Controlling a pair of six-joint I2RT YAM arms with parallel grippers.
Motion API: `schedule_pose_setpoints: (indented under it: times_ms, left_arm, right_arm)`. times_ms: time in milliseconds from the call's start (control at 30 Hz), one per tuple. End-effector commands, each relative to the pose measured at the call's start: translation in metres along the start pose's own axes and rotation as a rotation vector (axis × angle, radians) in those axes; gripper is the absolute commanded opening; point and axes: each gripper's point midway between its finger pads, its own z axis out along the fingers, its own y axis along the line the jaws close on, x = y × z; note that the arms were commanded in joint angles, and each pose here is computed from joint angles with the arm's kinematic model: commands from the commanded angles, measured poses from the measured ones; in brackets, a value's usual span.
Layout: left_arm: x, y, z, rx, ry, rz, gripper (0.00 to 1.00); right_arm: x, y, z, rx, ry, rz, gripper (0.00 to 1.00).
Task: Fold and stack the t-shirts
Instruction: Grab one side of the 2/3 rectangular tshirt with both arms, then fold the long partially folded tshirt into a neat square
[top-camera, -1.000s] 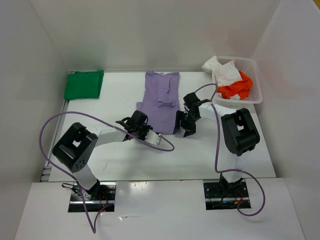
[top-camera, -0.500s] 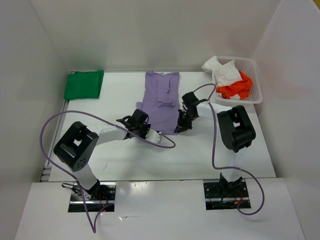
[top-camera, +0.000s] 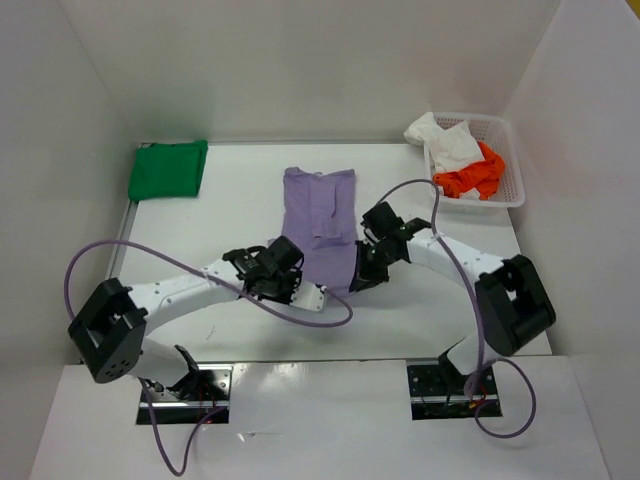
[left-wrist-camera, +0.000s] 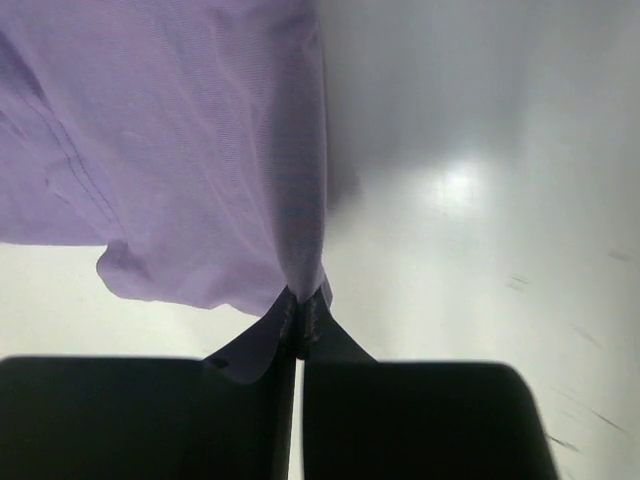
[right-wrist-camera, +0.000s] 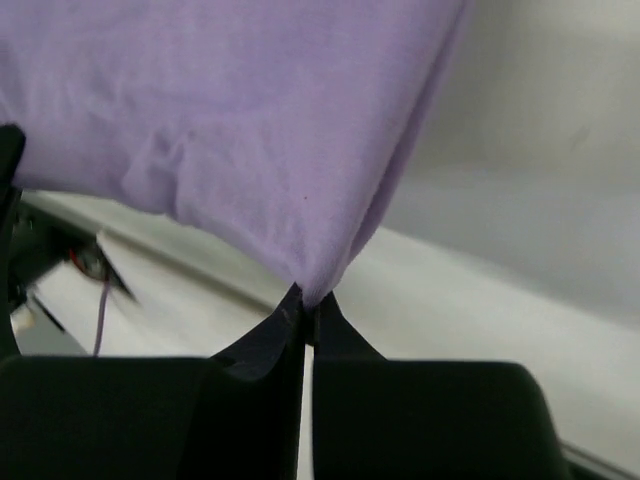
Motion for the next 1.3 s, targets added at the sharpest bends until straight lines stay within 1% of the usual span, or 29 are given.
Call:
schedule_pose_setpoints:
  times_ms: [0,33,67,167,200,233,267,300,333,367,467,567,633,700,733,800,833,900,967,1000,1067,1100,1200,1233,1267]
  left_arm:
    - [-0.002,-0.040,-0.033,0.115,0.020,-0.069,0.00]
    - [-0.007,-0.038,-0.043,0.109,0.011,-0.059,0.00]
    - [-0.005,-0.046,-0.052,0.138,0.028,-0.062,0.00]
    - [-0.017,-0.049,-0.082,0.145,-0.005,-0.060,0.00]
    - [-0.024,-0.051,-0.091,0.160,-0.033,-0.067,0.00]
    - [-0.030,-0.052,-0.101,0.173,-0.062,-0.068,0.00]
    - [-0.038,-0.052,-0.119,0.187,-0.094,-0.081,0.00]
    - [-0.050,-0.057,-0.127,0.228,-0.150,-0.096,0.00]
    - [-0.055,-0.059,-0.135,0.247,-0.172,-0.112,0.00]
    - [-0.062,-0.058,-0.140,0.250,-0.205,-0.128,0.00]
    - [-0.075,-0.051,-0.150,0.254,-0.276,-0.198,0.00]
    - [-0.071,-0.024,-0.151,0.217,-0.308,-0.309,0.00]
    - [-0.062,-0.002,-0.144,0.221,-0.320,-0.414,0.00]
    - [-0.058,0.026,-0.144,0.182,-0.352,-0.474,0.00]
    - [-0.045,0.036,-0.132,0.179,-0.329,-0.535,0.00]
    - [-0.040,0.058,-0.126,0.135,-0.340,-0.564,0.00]
    - [-0.033,0.063,-0.116,0.145,-0.325,-0.606,0.00]
    - [-0.036,0.071,-0.106,0.144,-0.341,-0.613,0.00]
    - [-0.039,0.085,-0.095,0.150,-0.360,-0.628,0.00]
    - [-0.038,0.086,-0.083,0.179,-0.342,-0.654,0.00]
    - [-0.038,0.108,-0.084,0.161,-0.382,-0.680,0.00]
    - [-0.036,0.115,-0.081,0.158,-0.379,-0.705,0.00]
    - [-0.022,0.139,-0.068,0.133,-0.376,-0.770,0.00]
    - [-0.021,0.138,-0.064,0.141,-0.370,-0.774,0.00]
    - [-0.016,0.146,-0.063,0.119,-0.367,-0.790,0.00]
  right_arm:
    - [0.048,0.021,-0.022,-0.028,0.062,-0.021,0.00]
    - [0.058,0.023,-0.026,-0.016,0.077,-0.025,0.00]
    - [0.066,0.028,-0.030,-0.022,0.084,-0.032,0.00]
    - [0.094,0.042,-0.051,-0.044,0.103,-0.032,0.00]
    - [0.105,0.045,-0.055,-0.046,0.116,-0.016,0.00]
    - [0.110,0.053,-0.068,-0.090,0.102,-0.017,0.00]
    - [0.118,0.054,-0.073,-0.106,0.114,-0.003,0.00]
    - [0.122,0.062,-0.082,-0.144,0.125,0.034,0.00]
    - [0.128,0.064,-0.086,-0.163,0.131,0.042,0.00]
    - [0.128,0.068,-0.098,-0.203,0.102,0.044,0.00]
    - [0.131,0.075,-0.113,-0.259,0.078,0.060,0.00]
    - [0.122,0.074,-0.113,-0.242,0.063,0.064,0.00]
    - [0.102,0.067,-0.115,-0.214,0.021,0.062,0.00]
    - [0.087,0.057,-0.112,-0.193,0.010,0.078,0.00]
    - [0.072,0.050,-0.115,-0.202,-0.012,0.122,0.00]
    - [0.054,0.041,-0.111,-0.213,-0.024,0.110,0.00]
    - [0.047,0.038,-0.112,-0.218,-0.031,0.108,0.00]
    - [0.032,0.023,-0.105,-0.191,-0.040,0.112,0.00]
    - [0.018,0.019,-0.104,-0.187,-0.061,0.099,0.00]
    - [0.011,0.019,-0.102,-0.185,-0.065,0.108,0.00]
    - [-0.002,0.014,-0.102,-0.181,-0.084,0.114,0.00]
    - [-0.004,0.012,-0.100,-0.176,-0.081,0.126,0.00]
    - [-0.028,0.008,-0.103,-0.181,-0.129,0.132,0.00]
    - [-0.036,0.005,-0.102,-0.185,-0.147,0.137,0.00]
    - [-0.042,0.001,-0.101,-0.184,-0.159,0.149,0.00]
